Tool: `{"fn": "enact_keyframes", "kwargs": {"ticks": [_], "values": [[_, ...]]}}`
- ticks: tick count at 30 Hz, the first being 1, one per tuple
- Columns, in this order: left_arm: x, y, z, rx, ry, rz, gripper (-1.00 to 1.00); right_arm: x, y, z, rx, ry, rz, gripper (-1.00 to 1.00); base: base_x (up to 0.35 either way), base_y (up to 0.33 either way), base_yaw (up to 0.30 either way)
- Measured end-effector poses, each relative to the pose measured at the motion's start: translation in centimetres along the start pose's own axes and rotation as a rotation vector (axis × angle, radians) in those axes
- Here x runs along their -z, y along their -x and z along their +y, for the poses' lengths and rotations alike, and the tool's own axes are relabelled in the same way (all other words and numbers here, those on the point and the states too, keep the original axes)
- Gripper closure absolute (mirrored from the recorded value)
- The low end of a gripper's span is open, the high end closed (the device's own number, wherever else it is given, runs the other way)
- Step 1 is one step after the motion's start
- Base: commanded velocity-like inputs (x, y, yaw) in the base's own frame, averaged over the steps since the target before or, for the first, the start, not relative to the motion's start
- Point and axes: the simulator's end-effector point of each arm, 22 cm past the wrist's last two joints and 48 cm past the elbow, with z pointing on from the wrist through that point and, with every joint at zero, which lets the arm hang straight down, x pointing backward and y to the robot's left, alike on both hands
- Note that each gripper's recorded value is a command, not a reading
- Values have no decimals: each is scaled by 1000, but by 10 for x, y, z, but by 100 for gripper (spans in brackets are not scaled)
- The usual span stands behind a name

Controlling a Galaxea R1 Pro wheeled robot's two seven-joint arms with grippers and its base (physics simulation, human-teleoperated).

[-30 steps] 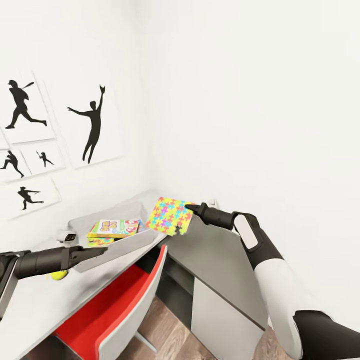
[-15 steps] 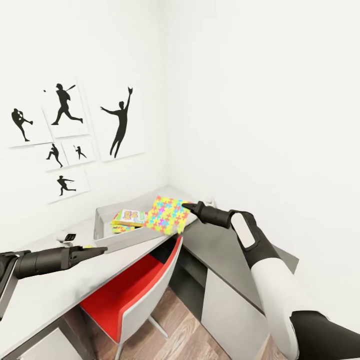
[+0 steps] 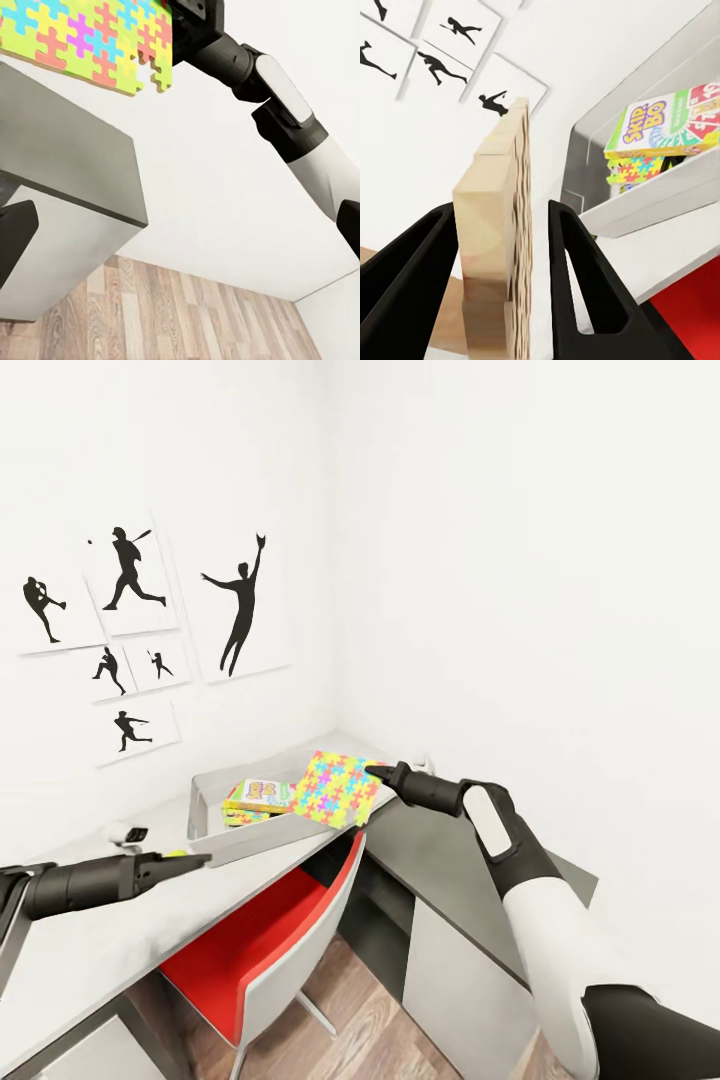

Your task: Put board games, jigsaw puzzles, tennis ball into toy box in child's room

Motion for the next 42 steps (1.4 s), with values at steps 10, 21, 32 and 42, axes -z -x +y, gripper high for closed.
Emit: {"fn": "enact_keyframes", "kwargs": {"ticks": [10, 21, 32, 42], "values": [[3, 2, 0, -3, 4, -10, -100, 0, -2, -1, -1, -2, 1, 100, 63, 0, 151], [3, 2, 0, -6, 2, -11, -100, 0, -2, -1, -1, -3, 2, 100, 304, 48, 281], [3, 1, 0, -7, 1, -12, -100, 1, -1, -1, -2, -2, 0, 100, 306, 43, 283], [3, 1, 0, -7, 0, -13, -100, 1, 0, -1, -6, 2, -3, 100, 218, -12, 129]]}}
